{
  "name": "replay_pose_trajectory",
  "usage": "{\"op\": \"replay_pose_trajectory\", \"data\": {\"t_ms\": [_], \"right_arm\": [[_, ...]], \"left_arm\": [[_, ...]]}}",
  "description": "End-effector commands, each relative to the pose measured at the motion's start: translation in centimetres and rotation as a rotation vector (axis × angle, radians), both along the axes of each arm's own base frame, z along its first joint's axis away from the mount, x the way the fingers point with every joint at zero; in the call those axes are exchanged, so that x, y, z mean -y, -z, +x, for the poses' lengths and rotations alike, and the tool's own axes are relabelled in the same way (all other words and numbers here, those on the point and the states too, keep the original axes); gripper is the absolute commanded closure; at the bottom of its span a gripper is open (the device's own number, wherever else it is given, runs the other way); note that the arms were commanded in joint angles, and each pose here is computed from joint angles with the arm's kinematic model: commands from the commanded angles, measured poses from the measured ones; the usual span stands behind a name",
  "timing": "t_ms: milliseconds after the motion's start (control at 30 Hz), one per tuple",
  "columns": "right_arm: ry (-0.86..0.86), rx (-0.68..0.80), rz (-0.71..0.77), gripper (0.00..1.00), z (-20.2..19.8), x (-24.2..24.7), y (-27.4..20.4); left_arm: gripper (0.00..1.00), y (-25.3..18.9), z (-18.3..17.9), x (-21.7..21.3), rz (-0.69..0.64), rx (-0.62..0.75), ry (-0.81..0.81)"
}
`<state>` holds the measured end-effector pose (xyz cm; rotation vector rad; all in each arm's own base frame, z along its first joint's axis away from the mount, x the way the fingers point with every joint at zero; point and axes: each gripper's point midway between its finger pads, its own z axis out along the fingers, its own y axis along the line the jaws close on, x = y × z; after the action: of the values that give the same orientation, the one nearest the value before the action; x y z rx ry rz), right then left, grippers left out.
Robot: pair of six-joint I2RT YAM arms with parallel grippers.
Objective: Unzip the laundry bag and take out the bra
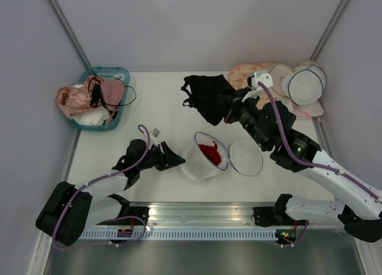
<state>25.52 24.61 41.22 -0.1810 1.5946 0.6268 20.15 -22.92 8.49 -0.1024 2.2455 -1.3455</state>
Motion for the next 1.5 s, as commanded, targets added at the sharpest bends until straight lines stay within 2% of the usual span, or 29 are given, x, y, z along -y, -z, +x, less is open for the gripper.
{"op": "replay_pose_trajectory", "data": {"t_ms": [0, 33, 67, 233, 300, 367, 700, 833, 1033, 1200, 1300, 1367, 1467], "right_arm": [[-0.009, 0.039, -0.071, 1.00, 0.9, -1.0, -1.4], [-0.019, 0.031, -0.080, 1.00, 0.9, -1.3, -1.1], [-0.025, 0.024, -0.090, 1.00, 1.1, -1.7, -0.6], [-0.096, -0.005, -0.081, 1.00, 0.4, -3.0, 1.0], [-0.125, -0.022, -0.076, 0.99, 0.1, -3.5, 1.5], [-0.187, -0.044, -0.056, 1.00, -0.7, -4.4, 2.1], [-0.454, -0.167, 0.052, 0.99, -4.8, -7.9, 4.1], [-0.517, -0.215, 0.096, 1.00, -6.1, -8.5, 5.0], [-0.651, -0.282, 0.153, 1.00, -8.2, -10.2, 6.1], [-0.725, -0.295, 0.199, 0.99, -9.0, -11.3, 6.0], [-0.751, -0.277, 0.216, 1.00, -9.5, -11.1, 5.2], [-0.738, -0.248, 0.215, 1.00, -9.5, -10.6, 4.5], [-0.726, -0.233, 0.197, 1.00, -9.6, -10.1, 4.1]], "left_arm": [[0.34, -0.2, 0.5, -0.3, 0.023, 0.020, -0.021], [0.01, -0.4, 0.5, -0.5, 0.023, 0.029, -0.031], [0.00, -0.7, 0.6, -0.7, 0.024, 0.044, -0.048], [0.00, -6.9, 0.5, -2.3, -0.054, 0.299, -0.135], [0.01, -8.5, -0.4, -2.3, -0.112, 0.377, -0.113], [0.00, -11.9, -1.6, -2.2, -0.216, 0.509, -0.084], [0.00, -16.9, -7.4, -1.6, -0.504, 0.761, 0.129], [0.00, -18.7, -8.0, -1.8, -0.566, 0.816, 0.138], [0.02, -19.0, -7.6, -1.5, -0.578, 0.804, 0.148], [0.18, -19.2, -7.4, -1.2, -0.573, 0.805, 0.165], [0.23, -18.4, -6.9, -0.8, -0.535, 0.766, 0.178], [0.22, -17.6, -6.6, -0.7, -0.501, 0.734, 0.173], [0.15, -17.8, -6.5, -1.4, -0.466, 0.791, 0.120]]}}
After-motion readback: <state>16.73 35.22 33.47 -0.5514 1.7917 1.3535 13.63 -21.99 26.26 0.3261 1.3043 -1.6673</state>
